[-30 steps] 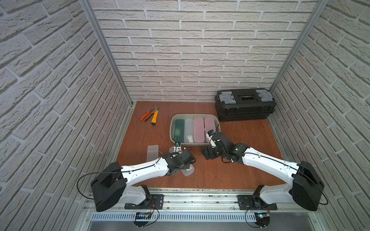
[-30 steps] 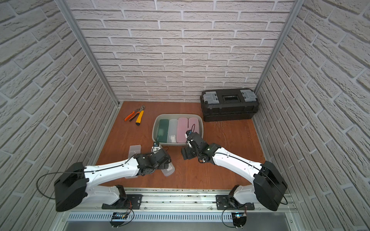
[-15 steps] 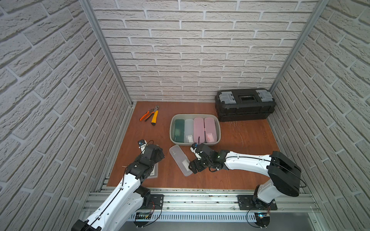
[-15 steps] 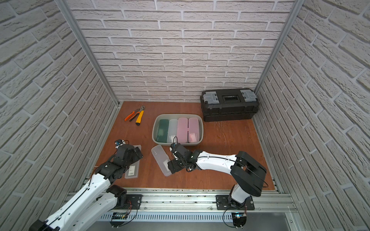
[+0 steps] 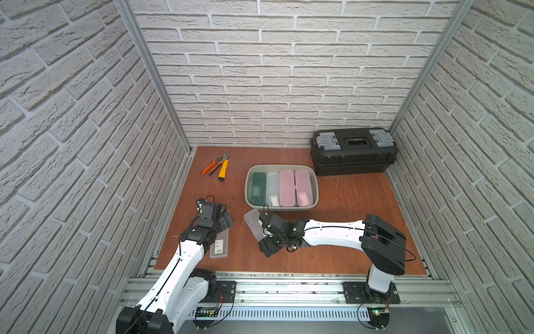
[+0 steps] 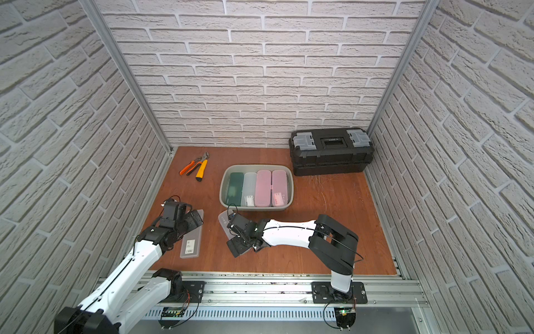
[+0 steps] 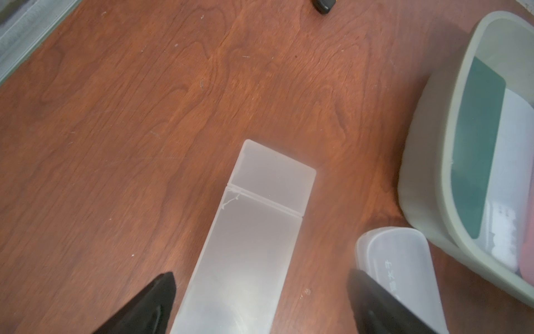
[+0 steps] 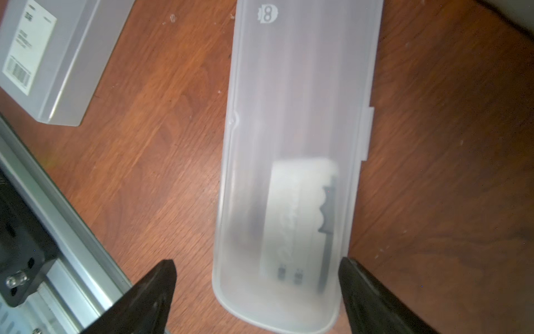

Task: Put the pencil case into the storage box
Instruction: Pick up the pencil case from the center of the board.

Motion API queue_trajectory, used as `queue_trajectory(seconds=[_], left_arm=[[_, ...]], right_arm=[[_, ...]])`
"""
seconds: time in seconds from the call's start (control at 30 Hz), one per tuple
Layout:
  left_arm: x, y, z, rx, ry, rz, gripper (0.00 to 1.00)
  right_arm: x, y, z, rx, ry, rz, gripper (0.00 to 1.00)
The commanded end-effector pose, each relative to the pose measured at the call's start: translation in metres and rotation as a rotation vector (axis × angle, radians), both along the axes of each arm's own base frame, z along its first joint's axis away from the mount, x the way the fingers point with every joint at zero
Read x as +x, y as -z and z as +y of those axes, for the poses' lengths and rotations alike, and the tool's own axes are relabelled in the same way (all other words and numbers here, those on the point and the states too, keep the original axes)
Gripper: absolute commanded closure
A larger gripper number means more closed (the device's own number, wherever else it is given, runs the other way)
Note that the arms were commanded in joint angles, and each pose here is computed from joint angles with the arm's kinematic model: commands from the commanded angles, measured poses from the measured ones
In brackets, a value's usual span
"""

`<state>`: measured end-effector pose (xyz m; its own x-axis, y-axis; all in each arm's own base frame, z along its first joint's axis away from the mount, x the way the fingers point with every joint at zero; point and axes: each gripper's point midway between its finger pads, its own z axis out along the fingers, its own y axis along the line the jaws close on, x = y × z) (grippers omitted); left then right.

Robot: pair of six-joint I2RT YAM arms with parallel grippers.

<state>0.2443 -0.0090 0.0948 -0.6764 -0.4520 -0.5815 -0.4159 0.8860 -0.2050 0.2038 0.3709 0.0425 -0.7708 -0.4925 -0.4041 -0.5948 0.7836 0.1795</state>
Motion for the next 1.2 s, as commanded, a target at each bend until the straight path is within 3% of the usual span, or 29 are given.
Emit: queue_trajectory(seconds=[0.0,0.37,0.83,1.17], left_arm=[[0.006,-0.009,0.000,-0.005,0.010,-0.040,0.01],[0.005,-0.020,0.002,0.010,0.017,-0.068,0.01],[0.003,-0.026,0.005,0.015,0.008,-0.089,0.01],[0.003,-0.037,0.003,0.021,0.036,-0.109,0.01]], right_arm=[[0.002,0.004,-0.003,-0.083,-0.007,-0.043,0.07],[0.004,0.024,-0.007,-0.227,0.066,-0.079,0.07],[0.006,0.017,-0.003,-0.222,0.053,-0.105,0.03],[0.000,0.041,0.007,-0.214,0.031,-0.049,0.09]])
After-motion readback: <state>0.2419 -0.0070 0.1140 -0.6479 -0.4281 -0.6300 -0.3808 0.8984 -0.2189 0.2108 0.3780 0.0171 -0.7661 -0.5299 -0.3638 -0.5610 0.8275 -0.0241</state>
